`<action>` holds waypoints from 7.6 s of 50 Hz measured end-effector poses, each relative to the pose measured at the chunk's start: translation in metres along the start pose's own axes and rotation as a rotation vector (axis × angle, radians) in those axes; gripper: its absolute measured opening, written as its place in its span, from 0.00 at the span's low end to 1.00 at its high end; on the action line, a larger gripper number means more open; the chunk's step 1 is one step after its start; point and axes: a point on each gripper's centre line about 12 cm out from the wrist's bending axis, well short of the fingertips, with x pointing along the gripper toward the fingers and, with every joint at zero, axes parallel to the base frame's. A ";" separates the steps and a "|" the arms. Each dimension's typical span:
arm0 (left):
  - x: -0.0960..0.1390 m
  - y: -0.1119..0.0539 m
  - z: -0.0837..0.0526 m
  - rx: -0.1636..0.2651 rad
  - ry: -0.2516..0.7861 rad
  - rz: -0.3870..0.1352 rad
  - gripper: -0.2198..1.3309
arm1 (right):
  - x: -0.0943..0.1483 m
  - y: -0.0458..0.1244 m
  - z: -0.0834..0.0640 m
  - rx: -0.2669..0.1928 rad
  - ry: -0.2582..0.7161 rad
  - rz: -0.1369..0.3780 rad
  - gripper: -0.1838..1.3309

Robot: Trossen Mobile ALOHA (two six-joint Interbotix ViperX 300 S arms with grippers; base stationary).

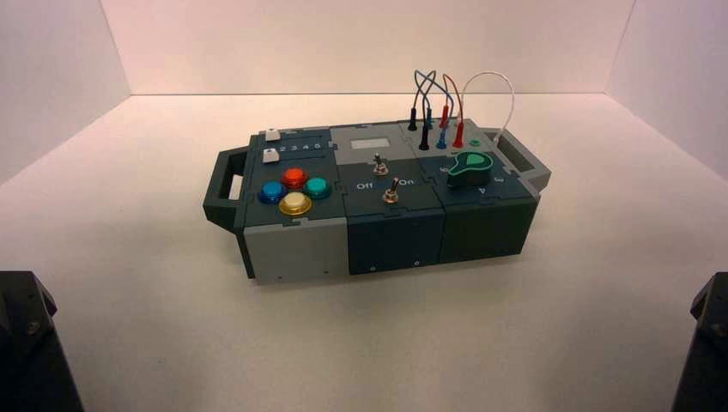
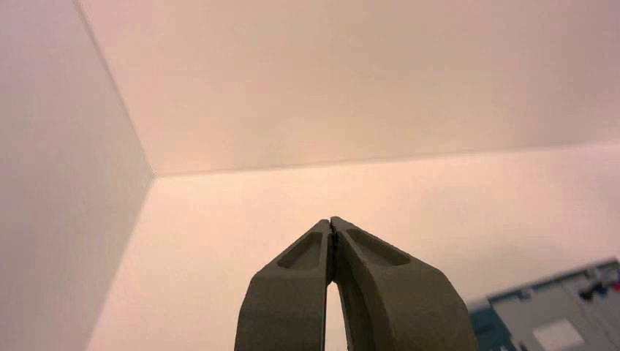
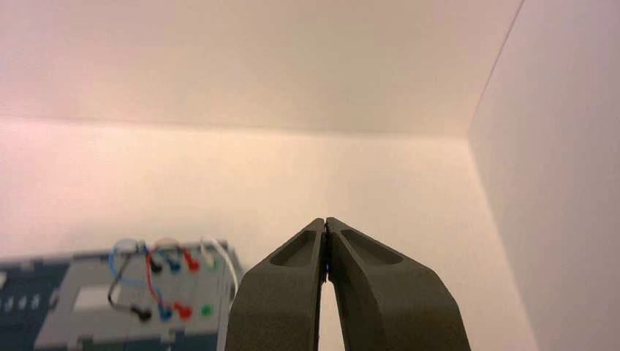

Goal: Insert the white wire.

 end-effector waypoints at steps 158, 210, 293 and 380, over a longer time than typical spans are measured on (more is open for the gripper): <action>0.043 -0.206 -0.096 0.229 0.658 -0.515 0.04 | 0.116 0.059 -0.073 0.055 0.713 0.167 0.74; 0.049 -0.210 -0.101 0.237 0.677 -0.509 0.04 | 0.157 0.070 -0.089 0.048 0.812 0.165 0.68; 0.049 -0.210 -0.101 0.237 0.676 -0.509 0.04 | 0.173 0.071 -0.098 0.048 0.840 0.156 0.41; 0.049 -0.210 -0.099 0.235 0.676 -0.509 0.04 | 0.165 0.069 -0.071 -0.031 0.785 0.167 0.14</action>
